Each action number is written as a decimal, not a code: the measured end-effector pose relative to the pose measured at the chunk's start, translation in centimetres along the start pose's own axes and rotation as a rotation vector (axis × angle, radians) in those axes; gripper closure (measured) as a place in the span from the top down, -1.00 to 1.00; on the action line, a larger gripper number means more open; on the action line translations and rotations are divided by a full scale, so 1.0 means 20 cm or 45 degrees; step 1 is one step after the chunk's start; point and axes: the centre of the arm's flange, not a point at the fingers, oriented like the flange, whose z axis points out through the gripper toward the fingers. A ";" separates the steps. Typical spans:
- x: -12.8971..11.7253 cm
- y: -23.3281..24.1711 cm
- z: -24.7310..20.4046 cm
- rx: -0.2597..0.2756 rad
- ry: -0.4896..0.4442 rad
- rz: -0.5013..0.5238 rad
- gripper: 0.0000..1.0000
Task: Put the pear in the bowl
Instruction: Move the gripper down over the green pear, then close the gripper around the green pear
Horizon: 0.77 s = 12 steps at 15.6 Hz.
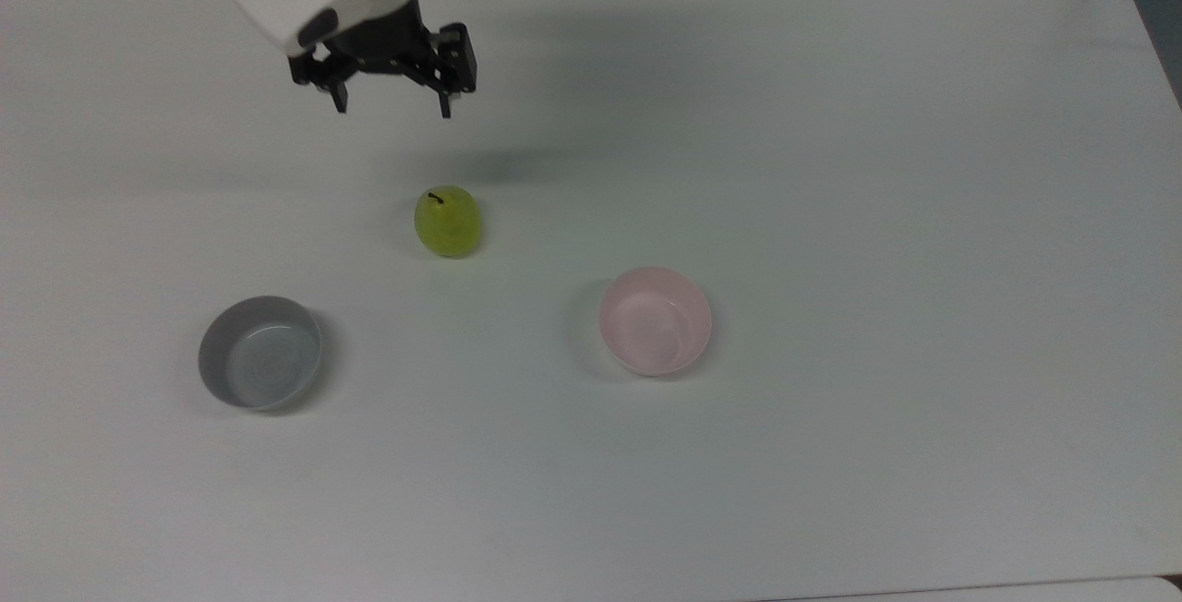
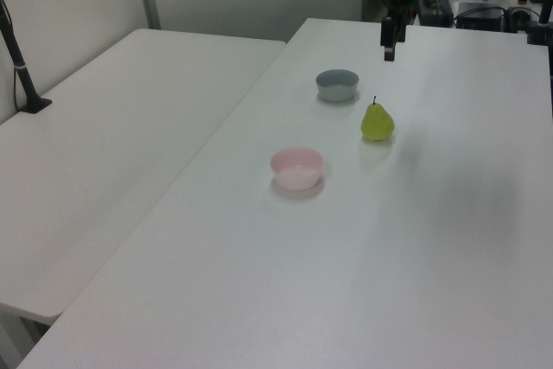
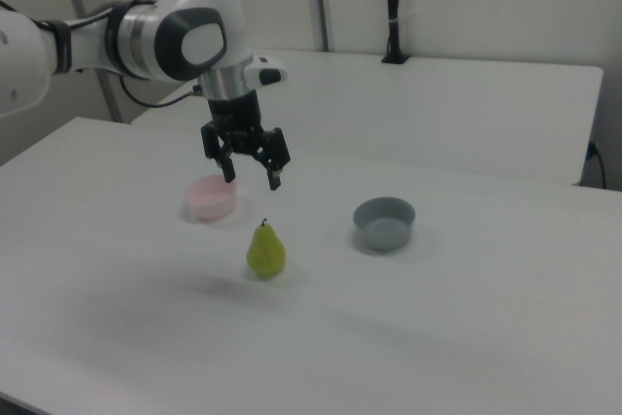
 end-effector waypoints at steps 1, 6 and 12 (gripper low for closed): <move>0.02 -0.03 0.04 -0.001 -0.006 -0.019 1.00; 0.10 -0.20 0.39 -0.007 -0.053 -0.123 1.00; 0.14 -0.25 0.73 -0.071 -0.069 -0.196 1.00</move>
